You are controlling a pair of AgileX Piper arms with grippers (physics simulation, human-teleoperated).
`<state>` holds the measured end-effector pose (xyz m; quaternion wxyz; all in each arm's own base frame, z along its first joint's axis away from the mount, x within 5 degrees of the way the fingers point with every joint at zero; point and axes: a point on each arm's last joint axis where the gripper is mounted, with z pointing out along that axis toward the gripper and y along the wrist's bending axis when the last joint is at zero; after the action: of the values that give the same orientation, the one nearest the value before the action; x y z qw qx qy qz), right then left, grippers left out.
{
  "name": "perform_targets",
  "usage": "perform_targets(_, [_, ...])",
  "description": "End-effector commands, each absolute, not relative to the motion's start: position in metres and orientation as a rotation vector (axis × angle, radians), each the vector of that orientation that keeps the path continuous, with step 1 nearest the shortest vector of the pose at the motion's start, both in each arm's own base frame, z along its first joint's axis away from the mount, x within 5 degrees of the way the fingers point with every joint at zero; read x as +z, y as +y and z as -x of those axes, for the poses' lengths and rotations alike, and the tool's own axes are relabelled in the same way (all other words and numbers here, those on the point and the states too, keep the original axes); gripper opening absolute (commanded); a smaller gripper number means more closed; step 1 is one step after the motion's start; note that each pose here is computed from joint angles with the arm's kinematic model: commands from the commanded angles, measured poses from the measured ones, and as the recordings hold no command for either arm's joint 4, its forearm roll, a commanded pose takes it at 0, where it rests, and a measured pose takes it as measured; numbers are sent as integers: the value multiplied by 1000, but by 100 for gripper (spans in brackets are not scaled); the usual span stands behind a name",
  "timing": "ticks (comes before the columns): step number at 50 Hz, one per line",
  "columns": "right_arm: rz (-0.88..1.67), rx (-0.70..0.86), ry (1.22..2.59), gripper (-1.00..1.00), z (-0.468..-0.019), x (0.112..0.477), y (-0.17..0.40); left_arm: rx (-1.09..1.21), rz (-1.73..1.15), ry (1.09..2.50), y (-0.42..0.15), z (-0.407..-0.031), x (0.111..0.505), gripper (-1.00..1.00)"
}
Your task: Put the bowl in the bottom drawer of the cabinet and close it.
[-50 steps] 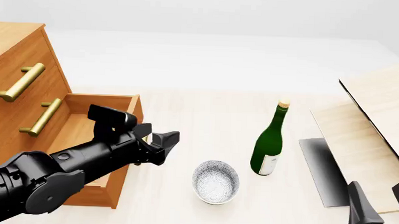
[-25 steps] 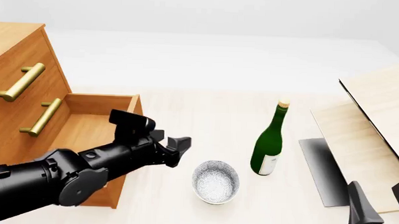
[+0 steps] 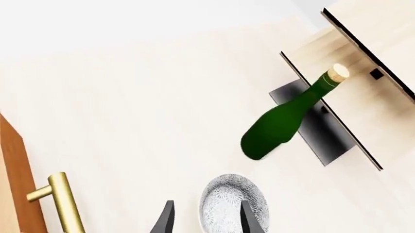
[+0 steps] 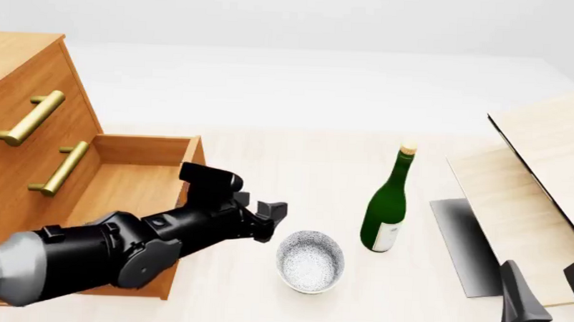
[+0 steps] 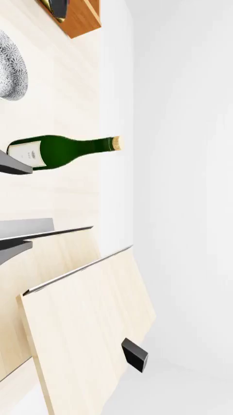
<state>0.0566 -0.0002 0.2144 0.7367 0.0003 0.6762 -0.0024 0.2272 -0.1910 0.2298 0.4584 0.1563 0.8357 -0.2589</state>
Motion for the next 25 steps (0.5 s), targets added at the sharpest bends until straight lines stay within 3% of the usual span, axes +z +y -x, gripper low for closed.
perform_targets(1, [-1, -5, 1485, 100, -57, 214, 0, -637, -386, 2083, -199, -234, 218, 100])
perform_targets(25, [-1, -5, 1485, 100, -57, 214, 0, -662, -365, 2164, -214, -236, 190, 100])
